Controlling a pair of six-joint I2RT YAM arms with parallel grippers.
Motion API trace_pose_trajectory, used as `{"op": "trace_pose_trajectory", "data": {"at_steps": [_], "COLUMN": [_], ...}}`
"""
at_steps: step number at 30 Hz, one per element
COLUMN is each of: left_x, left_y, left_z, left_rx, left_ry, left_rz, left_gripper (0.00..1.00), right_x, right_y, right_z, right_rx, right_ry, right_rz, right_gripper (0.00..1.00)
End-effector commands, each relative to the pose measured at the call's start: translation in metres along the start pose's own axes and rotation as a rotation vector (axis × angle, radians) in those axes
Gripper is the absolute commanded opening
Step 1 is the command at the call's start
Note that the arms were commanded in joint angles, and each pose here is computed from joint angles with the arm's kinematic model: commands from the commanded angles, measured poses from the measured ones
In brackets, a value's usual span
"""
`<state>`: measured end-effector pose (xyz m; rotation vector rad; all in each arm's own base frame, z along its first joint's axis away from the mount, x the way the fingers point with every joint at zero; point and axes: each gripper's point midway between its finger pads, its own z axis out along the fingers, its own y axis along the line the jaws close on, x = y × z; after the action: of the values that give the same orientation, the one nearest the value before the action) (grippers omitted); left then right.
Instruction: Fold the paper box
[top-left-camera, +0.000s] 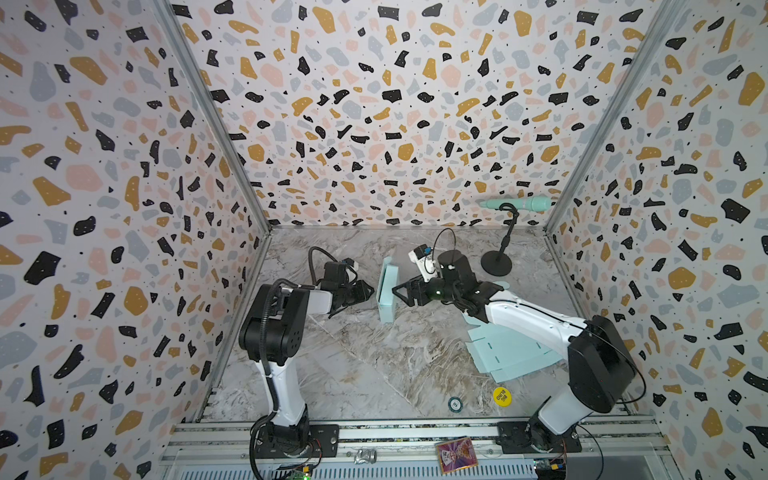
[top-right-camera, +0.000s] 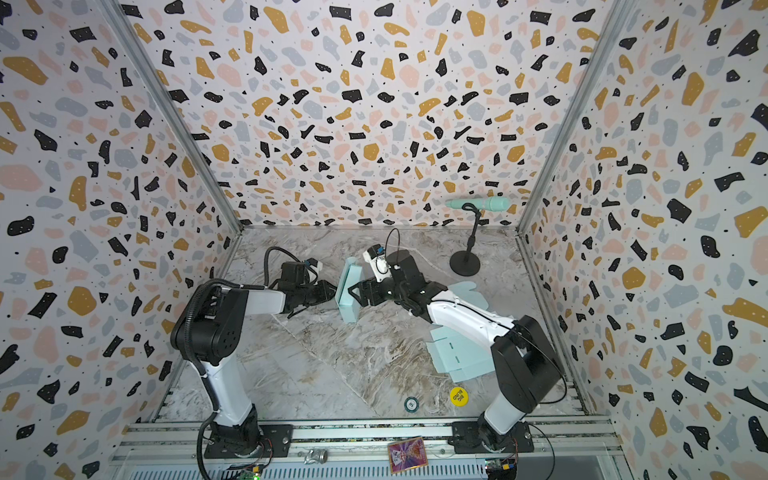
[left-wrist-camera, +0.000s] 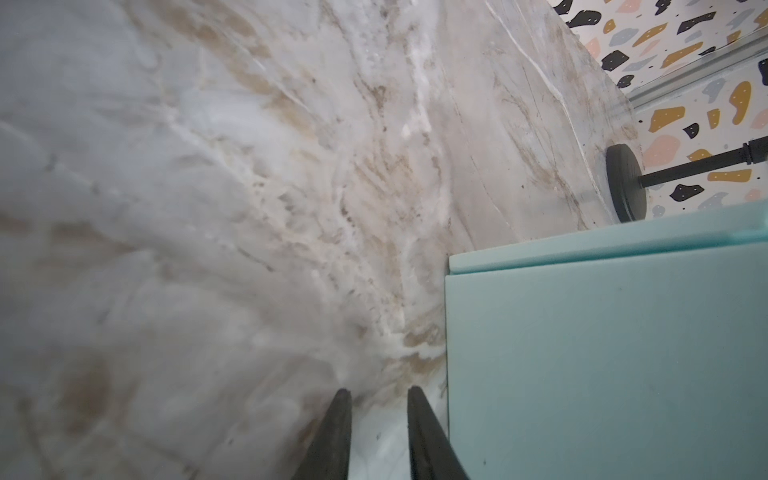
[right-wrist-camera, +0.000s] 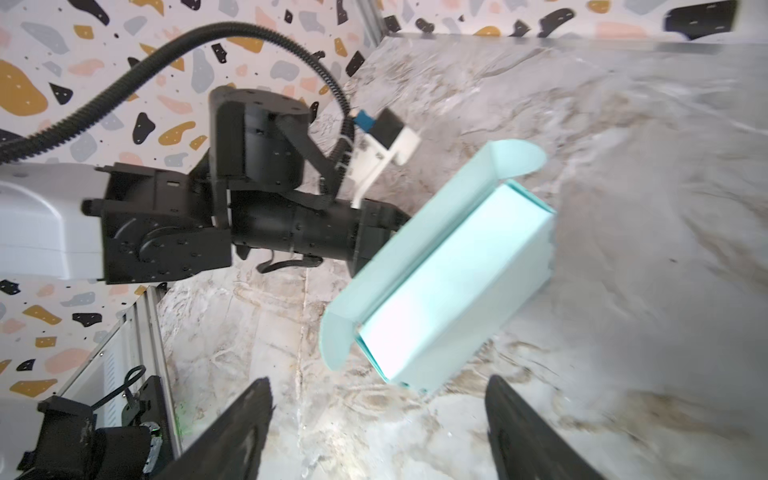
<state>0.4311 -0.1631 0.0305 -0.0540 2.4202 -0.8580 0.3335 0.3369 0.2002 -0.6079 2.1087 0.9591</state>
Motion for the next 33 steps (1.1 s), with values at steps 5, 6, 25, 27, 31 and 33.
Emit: {"op": "trace_pose_trajectory", "data": {"at_steps": [5, 6, 25, 27, 31, 33], "left_x": [-0.011, -0.013, -0.016, -0.014, -0.010, -0.010], "left_y": [-0.020, -0.023, -0.071, -0.074, -0.077, -0.076], "left_z": [-0.011, -0.009, 0.021, 0.022, 0.023, 0.024], "left_rx": [0.045, 0.052, 0.205, 0.213, 0.234, 0.234], "left_ry": [-0.026, -0.021, 0.021, 0.028, 0.040, 0.044], "left_rz": [0.031, 0.037, 0.188, 0.199, 0.214, 0.212], "left_gripper": [0.26, 0.25, 0.25, 0.25, 0.24, 0.24], "right_x": [0.032, 0.034, 0.068, 0.071, 0.077, 0.080], "right_y": [-0.048, -0.048, -0.013, -0.006, 0.007, 0.010], "right_z": [0.017, 0.023, 0.085, 0.085, 0.083, 0.083], "right_rx": [0.076, 0.071, 0.027, 0.021, 0.004, 0.001], "right_ry": [0.046, 0.050, 0.117, 0.118, 0.125, 0.130], "right_rz": [0.052, 0.052, -0.017, -0.027, -0.044, -0.048], "right_gripper": [0.57, 0.56, 0.49, 0.49, 0.49, 0.49]}}
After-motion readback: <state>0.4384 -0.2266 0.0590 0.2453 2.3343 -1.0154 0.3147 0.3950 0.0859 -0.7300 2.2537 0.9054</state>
